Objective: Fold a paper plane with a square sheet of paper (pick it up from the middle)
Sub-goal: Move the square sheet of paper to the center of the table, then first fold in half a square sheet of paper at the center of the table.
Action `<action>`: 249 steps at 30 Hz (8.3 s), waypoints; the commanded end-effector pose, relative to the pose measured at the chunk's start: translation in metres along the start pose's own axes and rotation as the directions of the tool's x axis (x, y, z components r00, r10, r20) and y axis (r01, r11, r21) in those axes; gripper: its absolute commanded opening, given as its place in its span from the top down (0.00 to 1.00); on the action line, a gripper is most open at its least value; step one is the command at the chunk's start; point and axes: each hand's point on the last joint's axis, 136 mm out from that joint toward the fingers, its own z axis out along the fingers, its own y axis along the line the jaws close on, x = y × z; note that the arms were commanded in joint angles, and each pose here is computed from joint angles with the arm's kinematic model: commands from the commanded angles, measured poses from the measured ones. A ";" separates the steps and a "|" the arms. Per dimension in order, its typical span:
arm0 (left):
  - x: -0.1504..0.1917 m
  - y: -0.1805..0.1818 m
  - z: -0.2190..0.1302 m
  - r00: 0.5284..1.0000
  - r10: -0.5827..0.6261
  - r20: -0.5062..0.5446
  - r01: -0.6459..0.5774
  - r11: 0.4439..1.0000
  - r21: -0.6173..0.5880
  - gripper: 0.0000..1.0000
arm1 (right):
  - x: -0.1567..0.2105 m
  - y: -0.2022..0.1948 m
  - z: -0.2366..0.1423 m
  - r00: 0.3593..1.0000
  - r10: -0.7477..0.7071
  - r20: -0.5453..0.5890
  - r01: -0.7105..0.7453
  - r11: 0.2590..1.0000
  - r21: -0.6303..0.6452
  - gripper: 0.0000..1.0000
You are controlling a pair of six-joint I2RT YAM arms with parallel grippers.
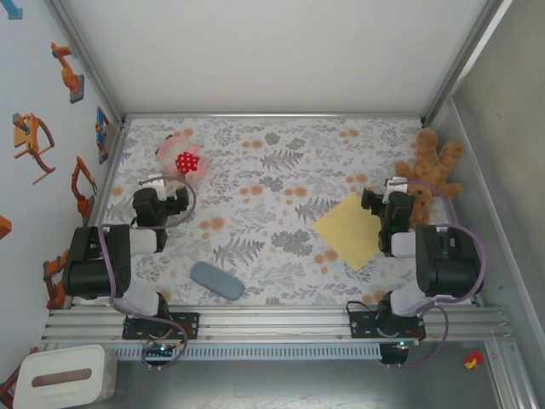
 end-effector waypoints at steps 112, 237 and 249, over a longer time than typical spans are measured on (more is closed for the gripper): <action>0.029 -0.208 -0.072 0.657 -0.344 -0.671 0.542 0.834 0.103 0.55 | 0.068 0.347 -0.089 0.623 -0.135 -0.771 -0.405 0.787 -0.465 0.72; -0.013 -0.275 -0.087 0.664 -0.140 -0.734 0.630 0.634 0.448 0.73 | -0.022 0.299 -0.089 0.696 0.113 -0.710 -0.617 0.601 -0.508 0.76; -0.113 -0.285 -0.143 0.711 -0.138 -0.690 0.689 0.333 0.643 0.76 | -0.096 0.300 -0.131 0.784 0.157 -0.600 -0.610 0.372 -0.700 0.01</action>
